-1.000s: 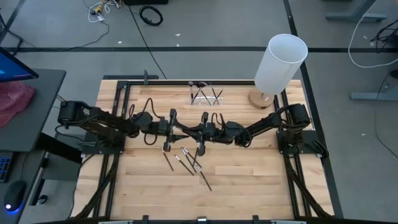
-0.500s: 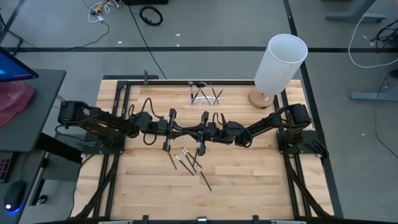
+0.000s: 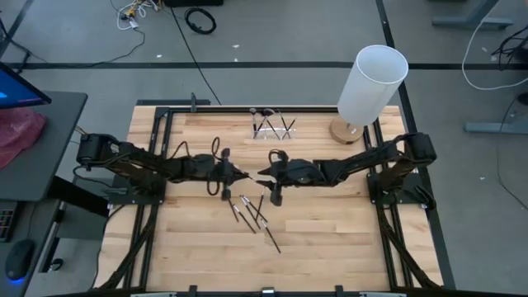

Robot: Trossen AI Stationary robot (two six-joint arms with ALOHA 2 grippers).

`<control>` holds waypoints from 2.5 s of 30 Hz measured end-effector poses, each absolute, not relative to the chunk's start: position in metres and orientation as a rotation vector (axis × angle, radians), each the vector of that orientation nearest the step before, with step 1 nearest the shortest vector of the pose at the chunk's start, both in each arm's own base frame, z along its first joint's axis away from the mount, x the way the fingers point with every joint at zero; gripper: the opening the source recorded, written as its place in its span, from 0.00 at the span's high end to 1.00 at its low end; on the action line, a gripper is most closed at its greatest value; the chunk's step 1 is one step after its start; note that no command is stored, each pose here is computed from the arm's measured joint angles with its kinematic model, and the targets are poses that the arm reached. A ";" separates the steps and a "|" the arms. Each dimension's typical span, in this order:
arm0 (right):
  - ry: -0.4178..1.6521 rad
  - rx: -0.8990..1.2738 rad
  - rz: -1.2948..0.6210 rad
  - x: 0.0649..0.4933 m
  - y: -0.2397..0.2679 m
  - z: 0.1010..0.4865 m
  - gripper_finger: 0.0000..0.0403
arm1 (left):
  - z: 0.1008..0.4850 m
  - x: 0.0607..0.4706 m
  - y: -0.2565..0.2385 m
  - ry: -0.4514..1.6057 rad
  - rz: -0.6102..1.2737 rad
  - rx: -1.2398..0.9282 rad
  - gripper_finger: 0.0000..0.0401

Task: Pick & Place Makeup Supplies
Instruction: Put the black makeup brush into the transparent organizer

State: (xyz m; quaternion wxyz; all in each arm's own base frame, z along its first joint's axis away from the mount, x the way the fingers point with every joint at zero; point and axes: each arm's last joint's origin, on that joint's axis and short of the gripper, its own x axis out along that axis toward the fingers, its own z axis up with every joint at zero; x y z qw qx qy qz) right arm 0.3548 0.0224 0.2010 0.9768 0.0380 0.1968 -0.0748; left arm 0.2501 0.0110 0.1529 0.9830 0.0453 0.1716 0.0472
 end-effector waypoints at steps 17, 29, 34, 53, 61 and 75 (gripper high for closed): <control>0.334 0.075 -0.167 0.379 0.018 0.170 0.51 | 0.147 0.248 0.012 0.406 0.139 0.080 0.96; 0.352 -0.030 -0.191 0.411 0.009 0.185 0.57 | 0.147 0.248 0.012 0.407 0.140 0.077 0.96; 0.360 -0.028 -0.203 0.411 0.004 0.185 0.71 | 0.147 0.248 0.012 0.407 0.141 0.078 0.96; 0.367 -0.058 -0.185 0.411 0.004 0.184 0.95 | 0.147 0.248 0.012 0.406 0.134 0.076 0.95; 0.365 -0.016 -0.131 0.411 -0.001 0.184 0.67 | 0.147 0.248 0.011 0.406 0.097 0.089 0.96; 0.333 -0.062 0.006 0.412 0.001 0.187 0.93 | 0.149 0.248 0.010 0.387 0.057 0.089 0.95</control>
